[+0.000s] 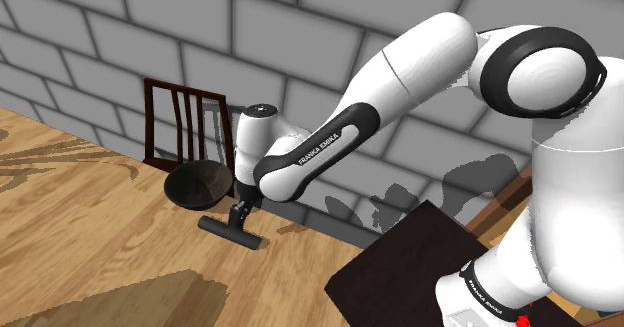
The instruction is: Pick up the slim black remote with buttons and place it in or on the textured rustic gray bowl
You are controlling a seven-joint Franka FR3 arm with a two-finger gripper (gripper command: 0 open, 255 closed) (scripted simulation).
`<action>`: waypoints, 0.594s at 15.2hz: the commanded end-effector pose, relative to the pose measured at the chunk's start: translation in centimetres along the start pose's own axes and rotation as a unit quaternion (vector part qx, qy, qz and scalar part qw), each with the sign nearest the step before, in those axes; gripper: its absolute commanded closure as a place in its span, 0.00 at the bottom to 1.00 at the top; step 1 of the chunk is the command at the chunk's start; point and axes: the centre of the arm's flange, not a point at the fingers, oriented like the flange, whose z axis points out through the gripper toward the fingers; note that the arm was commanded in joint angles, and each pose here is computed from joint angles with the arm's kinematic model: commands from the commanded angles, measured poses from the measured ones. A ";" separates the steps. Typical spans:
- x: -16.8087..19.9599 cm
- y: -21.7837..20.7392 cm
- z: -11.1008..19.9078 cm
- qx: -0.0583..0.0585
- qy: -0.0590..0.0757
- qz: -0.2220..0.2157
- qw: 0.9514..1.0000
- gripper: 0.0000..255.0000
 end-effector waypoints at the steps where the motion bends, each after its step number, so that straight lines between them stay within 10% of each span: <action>1: 1.6 -1.1 2.0 0.001 0.002 -0.008 1.000 0.00; 9: 2.4 -1.6 6.6 0.001 0.003 -0.011 1.000 0.00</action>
